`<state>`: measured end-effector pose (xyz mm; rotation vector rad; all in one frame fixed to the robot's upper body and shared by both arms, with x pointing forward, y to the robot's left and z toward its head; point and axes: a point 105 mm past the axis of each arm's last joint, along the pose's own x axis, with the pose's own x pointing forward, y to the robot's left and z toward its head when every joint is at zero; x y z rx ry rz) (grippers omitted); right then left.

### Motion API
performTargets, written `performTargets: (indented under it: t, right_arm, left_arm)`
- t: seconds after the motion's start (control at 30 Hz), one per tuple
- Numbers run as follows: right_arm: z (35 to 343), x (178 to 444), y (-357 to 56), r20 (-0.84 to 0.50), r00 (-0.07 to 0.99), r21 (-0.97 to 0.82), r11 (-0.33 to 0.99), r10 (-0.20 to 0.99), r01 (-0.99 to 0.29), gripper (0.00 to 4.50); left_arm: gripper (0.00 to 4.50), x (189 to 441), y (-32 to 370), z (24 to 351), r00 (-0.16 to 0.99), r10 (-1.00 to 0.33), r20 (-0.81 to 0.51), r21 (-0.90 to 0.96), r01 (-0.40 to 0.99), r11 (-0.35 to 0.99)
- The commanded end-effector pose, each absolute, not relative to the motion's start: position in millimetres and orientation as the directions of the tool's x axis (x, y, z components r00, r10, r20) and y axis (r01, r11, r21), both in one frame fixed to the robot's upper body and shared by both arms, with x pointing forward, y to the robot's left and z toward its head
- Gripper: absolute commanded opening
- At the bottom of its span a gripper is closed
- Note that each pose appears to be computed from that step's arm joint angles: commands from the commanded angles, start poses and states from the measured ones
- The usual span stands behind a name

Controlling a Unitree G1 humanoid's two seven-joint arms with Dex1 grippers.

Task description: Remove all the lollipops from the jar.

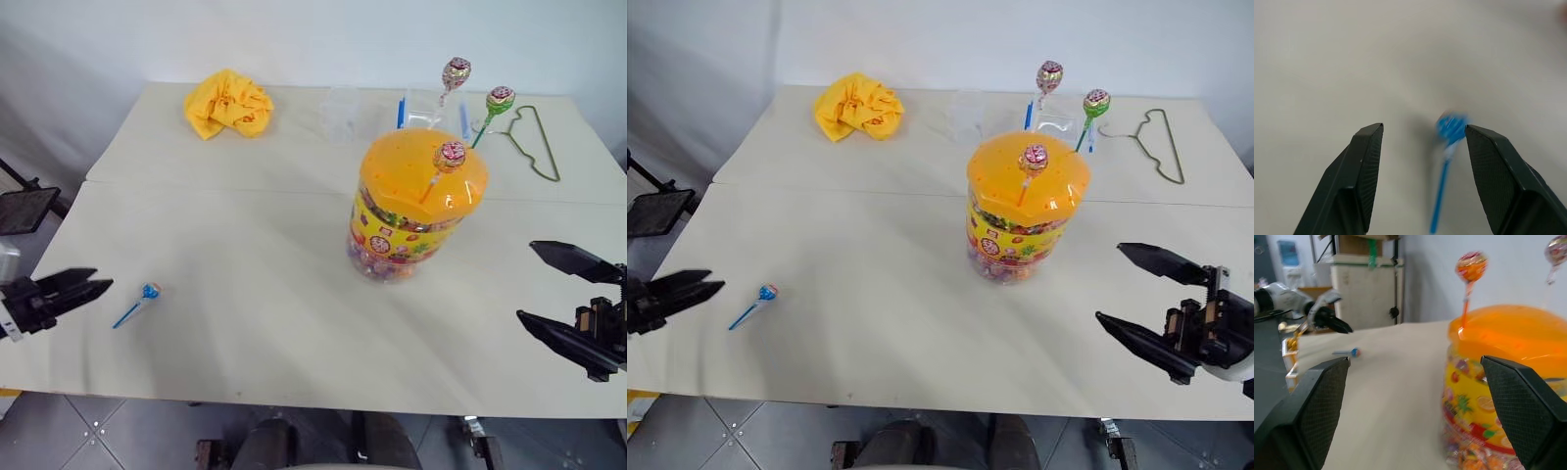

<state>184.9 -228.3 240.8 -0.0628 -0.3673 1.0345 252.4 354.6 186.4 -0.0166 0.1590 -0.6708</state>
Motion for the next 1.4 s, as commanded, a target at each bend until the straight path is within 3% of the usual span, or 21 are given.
performTargets:
  t: [0.03, 0.2, 0.37, 0.5, 0.87, 1.03, 1.3, 1.4]
  right_arm:
    - [255.2, 192.3, -243.3, 0.371, 0.539, -0.206, 0.633, 0.756, -0.746, 4.5]
    - [260.6, 201.2, -253.3, 0.442, 0.584, -0.16, 0.7, 0.681, -0.696, 4.5]
    - [275.4, 191.3, -252.2, 0.529, 0.525, -0.193, 0.696, 0.667, -0.691, 4.5]
    - [279.1, 180.2, -239.3, 0.505, 0.485, -0.244, 0.658, 0.714, -0.713, 4.5]
    - [274.6, 163.4, -246.5, 0.478, 0.557, -0.265, 0.716, 0.679, -0.646, 4.5]
    - [273.6, 152.6, -241.5, 0.466, 0.566, -0.279, 0.72, 0.68, -0.635, 4.5]
    - [269.2, 144.1, -237.3, 0.467, 0.596, -0.271, 0.748, 0.653, -0.606, 4.5]
    - [266.9, 142.9, -235.8, 0.47, 0.603, -0.265, 0.755, 0.644, -0.6, 4.5]
  left_arm:
    - [3.16, 259.1, 319.1, 227.0, 0.674, -0.739, -0.016, 0.099, 0.736, 0.669]
    - [4.46, 263.0, 251.0, 252.5, 0.448, -0.887, 0.112, 0.221, 0.859, 0.462]
    - [4.46, 263.8, 203.6, 265.5, 0.272, -0.941, 0.203, 0.191, 0.931, 0.31]
    - [4.46, 271.6, 163.7, 267.7, 0.15, -0.966, 0.211, 0.171, 0.967, 0.187]
    - [4.46, 288.8, 23.1, 290.6, -0.236, -0.962, 0.139, 0.21, 0.956, -0.205]
    - [4.46, 303.7, -21.4, 290.8, -0.243, -0.967, 0.08, 0.191, 0.956, -0.224]
    - [4.46, 307.7, -54.3, 293.5, -0.28, -0.959, 0.055, 0.189, 0.946, -0.265]
    - [3.85, 305.2, -55.7, 298.2, -0.3, -0.951, 0.072, 0.187, 0.941, -0.282]
